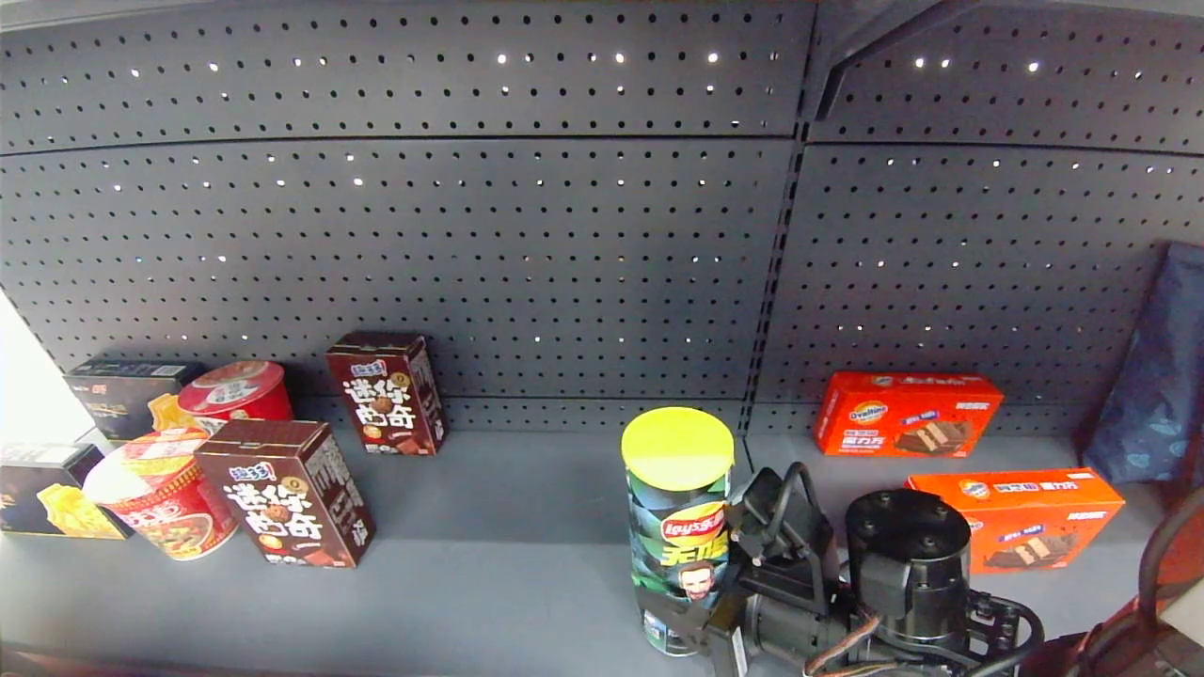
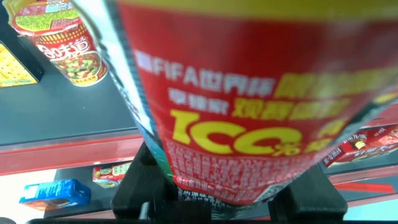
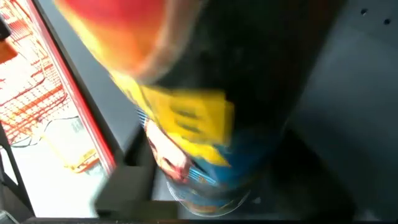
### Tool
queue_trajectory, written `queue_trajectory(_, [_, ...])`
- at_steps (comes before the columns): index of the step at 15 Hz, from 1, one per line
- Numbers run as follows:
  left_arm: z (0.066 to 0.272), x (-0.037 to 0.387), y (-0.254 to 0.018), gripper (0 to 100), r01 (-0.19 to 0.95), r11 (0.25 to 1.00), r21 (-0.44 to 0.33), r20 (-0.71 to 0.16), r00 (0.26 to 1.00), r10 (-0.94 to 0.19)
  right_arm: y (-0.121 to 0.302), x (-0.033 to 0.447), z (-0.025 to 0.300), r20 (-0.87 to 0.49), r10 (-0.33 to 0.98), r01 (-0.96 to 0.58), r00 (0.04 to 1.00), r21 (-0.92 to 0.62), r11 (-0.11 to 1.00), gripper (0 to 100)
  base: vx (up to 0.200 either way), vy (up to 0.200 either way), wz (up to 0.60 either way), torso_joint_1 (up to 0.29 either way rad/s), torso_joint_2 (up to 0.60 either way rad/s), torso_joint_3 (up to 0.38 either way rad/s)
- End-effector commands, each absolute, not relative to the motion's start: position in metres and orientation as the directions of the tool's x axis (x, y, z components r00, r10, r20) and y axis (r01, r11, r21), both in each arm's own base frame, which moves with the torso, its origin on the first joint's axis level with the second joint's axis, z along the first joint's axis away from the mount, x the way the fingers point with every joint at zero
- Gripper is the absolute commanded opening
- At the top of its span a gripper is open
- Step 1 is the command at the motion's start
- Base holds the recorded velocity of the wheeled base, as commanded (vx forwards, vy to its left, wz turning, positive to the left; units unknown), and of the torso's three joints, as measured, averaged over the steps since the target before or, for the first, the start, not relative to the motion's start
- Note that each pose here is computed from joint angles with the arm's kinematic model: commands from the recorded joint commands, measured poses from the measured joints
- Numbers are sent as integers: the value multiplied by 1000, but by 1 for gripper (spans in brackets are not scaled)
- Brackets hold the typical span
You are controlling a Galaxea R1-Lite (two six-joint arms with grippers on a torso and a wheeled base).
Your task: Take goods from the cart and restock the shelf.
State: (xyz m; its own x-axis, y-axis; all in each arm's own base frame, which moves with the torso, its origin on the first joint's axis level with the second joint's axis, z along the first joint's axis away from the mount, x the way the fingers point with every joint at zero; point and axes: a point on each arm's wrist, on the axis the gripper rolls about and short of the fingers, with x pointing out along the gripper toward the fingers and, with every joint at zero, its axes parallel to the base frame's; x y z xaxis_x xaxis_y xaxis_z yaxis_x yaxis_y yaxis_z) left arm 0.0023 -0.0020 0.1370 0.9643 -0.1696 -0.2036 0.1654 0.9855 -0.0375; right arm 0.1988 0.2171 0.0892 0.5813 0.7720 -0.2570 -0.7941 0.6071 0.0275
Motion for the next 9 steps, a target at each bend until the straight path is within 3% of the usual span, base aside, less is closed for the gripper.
queue_trajectory(1, [137, 2, -2, 0, 166, 985, -39, -205, 964, -171, 217, 198, 88, -261, 771, -794, 581, 28, 607, 100, 0, 0, 0, 0, 0, 0])
queue_trajectory(9, [138, 2, -2, 0, 167, 985, -37, -199, 965, -171, 161, 150, 104, -269, 746, -772, 609, 16, 636, 100, 0, 0, 0, 0, 0, 0])
